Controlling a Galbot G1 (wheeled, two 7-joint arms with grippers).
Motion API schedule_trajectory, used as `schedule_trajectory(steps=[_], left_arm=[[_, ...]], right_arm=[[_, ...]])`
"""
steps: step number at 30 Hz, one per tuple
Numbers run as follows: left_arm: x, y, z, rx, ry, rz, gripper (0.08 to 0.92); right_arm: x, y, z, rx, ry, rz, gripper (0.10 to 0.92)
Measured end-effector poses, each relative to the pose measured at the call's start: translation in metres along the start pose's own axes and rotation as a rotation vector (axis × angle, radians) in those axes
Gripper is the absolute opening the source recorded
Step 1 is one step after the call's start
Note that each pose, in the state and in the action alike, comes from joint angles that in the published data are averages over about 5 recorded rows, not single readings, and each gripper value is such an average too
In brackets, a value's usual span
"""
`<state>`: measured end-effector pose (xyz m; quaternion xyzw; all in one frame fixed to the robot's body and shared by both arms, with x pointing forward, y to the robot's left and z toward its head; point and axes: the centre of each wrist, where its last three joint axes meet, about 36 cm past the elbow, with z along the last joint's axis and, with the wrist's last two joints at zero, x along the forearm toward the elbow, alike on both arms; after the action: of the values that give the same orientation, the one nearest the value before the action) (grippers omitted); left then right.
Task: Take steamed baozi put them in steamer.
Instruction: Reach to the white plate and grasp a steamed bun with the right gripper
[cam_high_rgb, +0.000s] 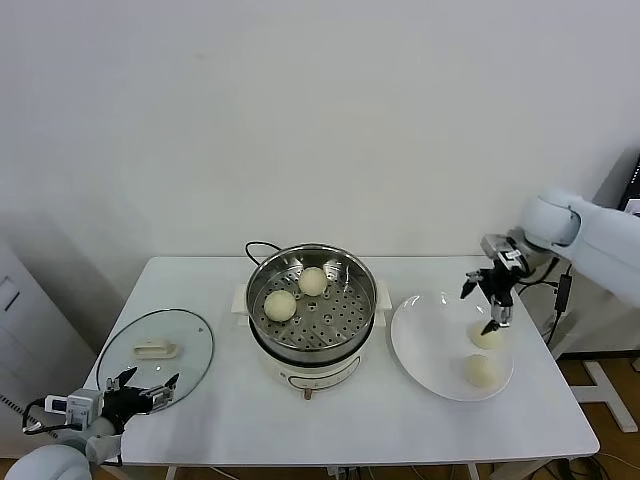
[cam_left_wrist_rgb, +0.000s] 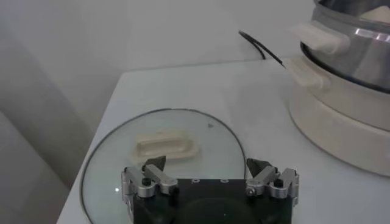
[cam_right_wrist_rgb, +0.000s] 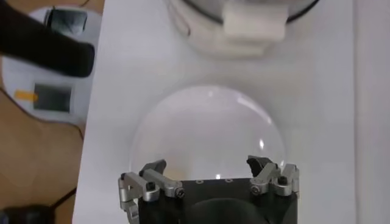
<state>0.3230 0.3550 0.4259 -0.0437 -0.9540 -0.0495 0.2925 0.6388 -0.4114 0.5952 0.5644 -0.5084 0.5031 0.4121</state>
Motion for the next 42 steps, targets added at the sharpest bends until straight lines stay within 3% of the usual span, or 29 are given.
schedule_trajectory(steps=[27,36,42], left_arm=[[-0.001,0.000,0.004,-0.001,0.014,0.001,0.823],[-0.001,-0.001,0.004,-0.004,0.017,0.002,0.823],[-0.001,-0.001,0.005,-0.003,0.018,0.003,0.823]], right_arm=[[-0.106,0.018,0.022,0.040,0.057,-0.092,0.815],[-0.124,0.021,0.023,0.041,0.073,-0.103,0.707],[-0.128,0.019,0.023,0.032,0.071,-0.099,0.588]])
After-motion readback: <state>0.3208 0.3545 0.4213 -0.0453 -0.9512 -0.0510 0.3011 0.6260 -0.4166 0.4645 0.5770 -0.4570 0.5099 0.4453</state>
